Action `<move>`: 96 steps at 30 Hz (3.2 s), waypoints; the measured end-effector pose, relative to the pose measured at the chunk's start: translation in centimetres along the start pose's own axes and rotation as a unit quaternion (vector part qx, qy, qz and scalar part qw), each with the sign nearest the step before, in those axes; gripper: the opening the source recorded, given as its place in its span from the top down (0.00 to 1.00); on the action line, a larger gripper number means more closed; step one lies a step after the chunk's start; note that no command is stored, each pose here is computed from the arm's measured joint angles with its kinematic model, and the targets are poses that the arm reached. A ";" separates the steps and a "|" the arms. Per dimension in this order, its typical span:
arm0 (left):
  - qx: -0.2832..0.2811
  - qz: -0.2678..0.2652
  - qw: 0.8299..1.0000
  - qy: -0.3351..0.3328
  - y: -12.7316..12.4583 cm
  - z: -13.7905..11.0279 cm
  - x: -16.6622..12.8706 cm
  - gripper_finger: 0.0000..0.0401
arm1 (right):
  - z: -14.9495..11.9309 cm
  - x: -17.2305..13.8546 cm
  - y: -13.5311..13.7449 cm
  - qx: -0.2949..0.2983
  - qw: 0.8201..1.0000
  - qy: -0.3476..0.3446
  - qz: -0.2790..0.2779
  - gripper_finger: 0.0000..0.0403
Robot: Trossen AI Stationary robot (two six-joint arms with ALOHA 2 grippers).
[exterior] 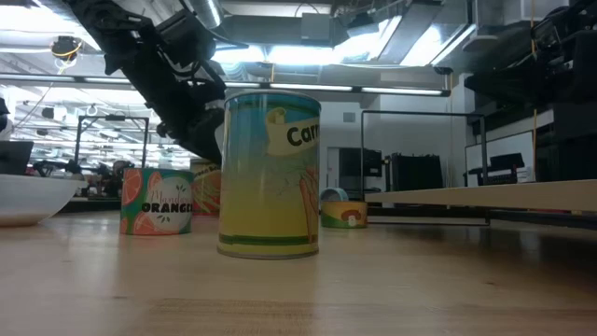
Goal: Pick and place cans onto a shelf
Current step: Put the top orange can onto the shelf
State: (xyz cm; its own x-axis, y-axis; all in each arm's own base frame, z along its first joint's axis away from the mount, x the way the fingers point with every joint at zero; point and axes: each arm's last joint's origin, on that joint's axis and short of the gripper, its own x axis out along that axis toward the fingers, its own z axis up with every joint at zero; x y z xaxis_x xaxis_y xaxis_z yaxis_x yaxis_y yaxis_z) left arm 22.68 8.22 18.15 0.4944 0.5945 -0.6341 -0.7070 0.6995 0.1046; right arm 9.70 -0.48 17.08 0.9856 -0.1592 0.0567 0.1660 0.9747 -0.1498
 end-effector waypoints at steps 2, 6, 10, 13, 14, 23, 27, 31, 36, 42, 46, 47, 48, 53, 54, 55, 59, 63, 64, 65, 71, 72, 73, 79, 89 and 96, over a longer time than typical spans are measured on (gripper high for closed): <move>0.000 -0.003 1.000 0.001 0.0 0.0 0.0 0.93 | 0.0 0.0 0.0 0.000 1.000 0.000 0.000 0.90; 0.000 -0.003 1.000 0.001 0.0 0.0 0.0 0.99 | 0.0 0.0 0.0 0.000 1.000 0.000 0.000 0.90; 0.000 -0.003 1.000 0.001 0.0 0.0 0.0 0.98 | 0.0 0.0 0.0 0.000 1.000 0.000 0.000 0.90; -0.003 -0.004 1.000 -0.004 0.0 0.1 0.0 0.99 | 0.0 0.0 0.0 0.000 1.000 0.000 0.000 0.90; -0.003 -0.006 1.000 -0.008 -0.1 0.2 0.0 0.99 | 0.0 0.0 0.0 0.000 1.000 0.000 0.000 0.90; -0.007 -0.021 0.999 -0.025 -0.3 0.8 -0.4 1.00 | 0.0 0.0 0.0 0.000 1.000 0.000 0.000 0.90; -0.001 -0.046 0.998 -0.054 -0.9 2.6 -1.3 1.00 | 0.0 0.0 0.0 0.000 1.000 0.000 0.000 0.90; 0.016 -0.077 0.993 -0.088 -1.9 4.9 -2.5 1.00 | 0.0 0.0 0.0 0.000 1.000 0.000 0.000 0.90; 0.029 -0.120 0.985 -0.121 -3.3 7.9 -4.7 1.00 | 0.0 0.0 0.0 0.000 1.000 0.000 0.000 0.90; 0.039 -0.183 0.972 -0.143 -4.8 10.6 -7.6 1.00 | 0.0 0.0 0.0 0.000 1.000 0.000 0.000 0.90; 0.044 -0.219 0.962 -0.160 -5.8 11.8 -9.4 1.00 | 0.0 0.0 0.0 -0.001 1.000 0.000 0.000 0.90; 0.044 -0.225 0.959 -0.166 -6.1 12.1 -9.8 1.00 | 0.0 0.0 0.0 0.000 1.000 -0.001 0.000 0.90; 0.044 -0.231 0.957 -0.171 -6.3 12.3 -10.2 1.00 | 0.1 0.0 0.0 0.000 1.000 -0.003 0.000 0.90; 0.060 -0.249 0.949 -0.184 -8.0 13.6 -11.0 1.00 | 0.7 0.0 -0.1 0.005 0.999 -0.035 -0.006 0.90; 0.070 -0.252 0.947 -0.188 -8.5 13.9 -11.0 1.00 | 0.8 0.0 -0.1 0.006 0.999 -0.043 -0.007 0.90; 0.080 -0.256 0.944 -0.191 -8.9 14.3 -11.0 1.00 | 1.0 -0.1 -0.2 0.007 0.999 -0.052 -0.008 0.90; 0.117 -0.277 0.933 -0.199 -11.2 16.4 -10.5 1.00 | 1.6 -0.1 -0.3 0.012 0.997 -0.081 -0.013 0.90; 0.151 -0.292 0.924 -0.197 -13.5 18.7 -9.5 1.00 | 1.9 -0.2 -0.3 0.015 0.995 -0.098 -0.016 0.90; 0.156 -0.295 0.923 -0.195 -14.0 19.3 -9.2 1.00 | 1.9 -0.2 -0.3 0.015 0.995 -0.101 -0.016 0.90; 0.163 -0.296 0.921 -0.193 -14.6 19.7 -8.8 1.00 | 2.0 -0.2 -0.4 0.015 0.994 -0.103 -0.017 0.90; 0.196 -0.292 0.923 -0.155 -17.7 20.8 -5.9 1.00 | 2.8 -0.4 -0.5 0.015 0.994 -0.109 -0.024 0.90; 0.197 -0.292 0.923 -0.151 -18.2 20.8 -5.3 1.00 | 3.0 -0.4 -0.6 0.014 0.993 -0.111 -0.024 0.90; 0.200 -0.295 0.923 -0.147 -18.6 20.7 -4.7 1.00 | 3.1 -0.5 -0.6 0.013 0.993 -0.113 -0.024 0.90; 0.217 -0.296 0.924 -0.108 -20.8 19.1 -1.3 1.00 | 3.7 -0.6 -0.7 -0.008 0.992 -0.120 -0.028 0.90; 0.237 -0.283 0.927 -0.065 -22.7 16.4 2.9 1.00 | 3.5 -0.6 -0.7 -0.010 0.993 -0.115 -0.025 0.90; 0.239 -0.256 0.934 -0.064 -23.4 15.5 4.6 1.00 | 3.4 -0.5 -0.7 -0.011 0.994 -0.108 -0.024 0.90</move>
State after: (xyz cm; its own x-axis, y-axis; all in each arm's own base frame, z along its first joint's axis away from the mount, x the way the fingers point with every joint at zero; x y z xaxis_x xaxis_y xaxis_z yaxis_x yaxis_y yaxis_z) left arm 49.34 0.74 24.70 0.7837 0.1550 -0.6015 -0.0695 0.9842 0.1630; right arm 8.97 -0.49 20.54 0.9471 -0.1659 0.2749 0.2159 0.9627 -0.1631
